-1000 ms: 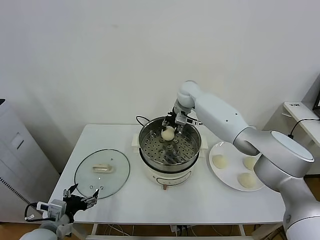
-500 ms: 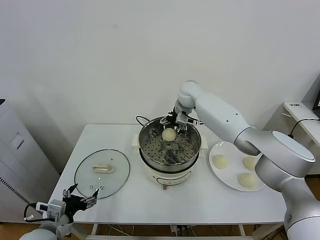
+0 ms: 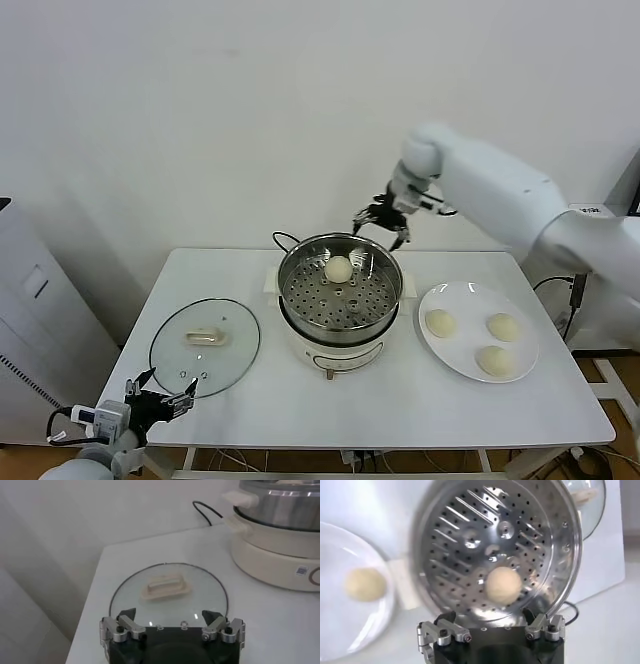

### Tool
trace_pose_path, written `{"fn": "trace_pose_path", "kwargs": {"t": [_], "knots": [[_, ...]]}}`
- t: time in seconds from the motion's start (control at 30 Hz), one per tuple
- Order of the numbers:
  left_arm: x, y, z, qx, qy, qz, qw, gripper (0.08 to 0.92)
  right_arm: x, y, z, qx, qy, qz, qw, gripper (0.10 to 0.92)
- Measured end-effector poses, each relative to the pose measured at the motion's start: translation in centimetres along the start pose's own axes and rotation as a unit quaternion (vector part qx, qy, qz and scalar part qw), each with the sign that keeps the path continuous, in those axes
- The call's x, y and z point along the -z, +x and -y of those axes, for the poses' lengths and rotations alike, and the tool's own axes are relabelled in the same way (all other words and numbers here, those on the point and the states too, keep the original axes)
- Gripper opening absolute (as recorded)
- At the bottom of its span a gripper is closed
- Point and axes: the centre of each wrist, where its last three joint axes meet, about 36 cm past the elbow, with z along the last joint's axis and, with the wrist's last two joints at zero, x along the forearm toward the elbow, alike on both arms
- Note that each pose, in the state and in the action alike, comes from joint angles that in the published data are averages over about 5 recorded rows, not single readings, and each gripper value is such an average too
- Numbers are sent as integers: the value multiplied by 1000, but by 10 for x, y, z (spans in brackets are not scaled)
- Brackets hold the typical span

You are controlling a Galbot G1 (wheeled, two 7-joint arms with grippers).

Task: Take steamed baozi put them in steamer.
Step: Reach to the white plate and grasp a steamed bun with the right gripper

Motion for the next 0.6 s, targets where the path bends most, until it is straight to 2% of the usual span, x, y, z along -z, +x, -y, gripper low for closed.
{"fn": "trace_pose_path", "kwargs": {"t": [0.27,0.6], "knots": [[1,-1,-2,2,3,1,1000,823,-28,0,-77,1,-193,-19,981,823],[4,-3,-3,1,6,6,1000,823,-41,-37,-125,2,-302,-20,953,823]]}}
